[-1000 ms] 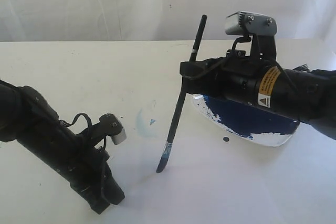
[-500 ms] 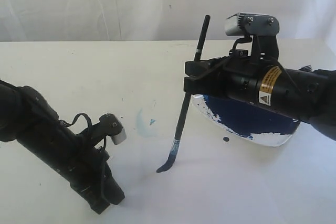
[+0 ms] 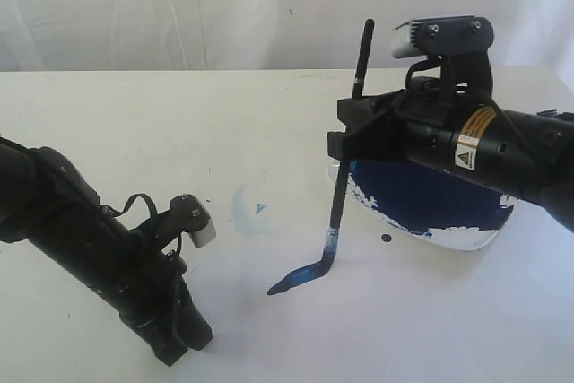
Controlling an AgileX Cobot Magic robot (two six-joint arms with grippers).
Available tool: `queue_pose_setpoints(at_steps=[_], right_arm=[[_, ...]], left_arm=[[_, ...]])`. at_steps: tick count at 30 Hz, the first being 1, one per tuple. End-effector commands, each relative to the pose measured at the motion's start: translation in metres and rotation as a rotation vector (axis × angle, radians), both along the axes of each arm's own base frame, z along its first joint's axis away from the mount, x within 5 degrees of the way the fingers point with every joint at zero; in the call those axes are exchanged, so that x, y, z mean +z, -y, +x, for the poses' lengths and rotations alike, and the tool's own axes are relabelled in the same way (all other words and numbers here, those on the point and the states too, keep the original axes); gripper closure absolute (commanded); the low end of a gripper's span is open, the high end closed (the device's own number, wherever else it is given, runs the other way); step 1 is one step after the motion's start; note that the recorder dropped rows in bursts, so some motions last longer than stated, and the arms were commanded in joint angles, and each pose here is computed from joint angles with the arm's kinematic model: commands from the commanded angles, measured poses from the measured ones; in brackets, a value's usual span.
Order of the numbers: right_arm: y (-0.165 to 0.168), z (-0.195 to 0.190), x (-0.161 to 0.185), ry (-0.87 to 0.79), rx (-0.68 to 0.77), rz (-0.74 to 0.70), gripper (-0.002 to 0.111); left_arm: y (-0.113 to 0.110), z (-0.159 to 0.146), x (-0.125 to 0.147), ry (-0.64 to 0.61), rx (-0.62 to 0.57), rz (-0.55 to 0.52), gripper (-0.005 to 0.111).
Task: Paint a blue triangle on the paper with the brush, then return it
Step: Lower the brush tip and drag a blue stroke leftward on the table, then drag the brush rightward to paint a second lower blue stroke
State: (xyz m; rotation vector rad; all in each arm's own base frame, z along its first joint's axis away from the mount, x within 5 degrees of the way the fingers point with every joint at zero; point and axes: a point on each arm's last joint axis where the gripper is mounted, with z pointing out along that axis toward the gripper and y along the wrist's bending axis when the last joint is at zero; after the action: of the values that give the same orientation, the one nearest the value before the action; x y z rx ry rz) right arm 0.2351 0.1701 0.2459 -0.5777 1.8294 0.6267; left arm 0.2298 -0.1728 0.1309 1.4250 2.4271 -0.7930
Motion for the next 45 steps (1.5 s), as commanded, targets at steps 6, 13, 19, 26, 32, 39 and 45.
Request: queue_pose_setpoints(at_steps=[6, 13, 19, 26, 32, 39, 45], right_arm=[[0.008, -0.005, 0.009, 0.054, -0.016, -0.085, 0.108], [0.013, -0.01, 0.018, 0.08, -0.023, -0.089, 0.108], [0.019, -0.017, 0.031, 0.102, -0.04, -0.081, 0.108], [0.026, -0.046, 0.041, 0.1, -0.054, 0.123, 0.108], [0.022, -0.069, 0.019, 0.082, -0.141, 0.281, 0.108], [0.006, -0.082, 0.011, 0.069, -0.226, 0.296, 0.108], [-0.009, -0.083, -0.007, 0.044, -0.244, 0.265, 0.108]], left_arm=[[-0.001, -0.003, -0.002, -0.02, -0.001, -0.003, 0.107], [-0.001, -0.003, -0.001, -0.023, -0.003, -0.004, 0.107], [-0.001, -0.003, -0.001, -0.023, -0.003, -0.004, 0.107], [-0.001, -0.003, -0.001, -0.023, -0.003, -0.004, 0.107], [-0.001, -0.003, -0.001, -0.023, -0.003, -0.004, 0.107], [-0.001, -0.003, -0.001, -0.023, -0.003, -0.004, 0.107], [-0.001, -0.003, -0.001, -0.023, -0.003, -0.004, 0.107]])
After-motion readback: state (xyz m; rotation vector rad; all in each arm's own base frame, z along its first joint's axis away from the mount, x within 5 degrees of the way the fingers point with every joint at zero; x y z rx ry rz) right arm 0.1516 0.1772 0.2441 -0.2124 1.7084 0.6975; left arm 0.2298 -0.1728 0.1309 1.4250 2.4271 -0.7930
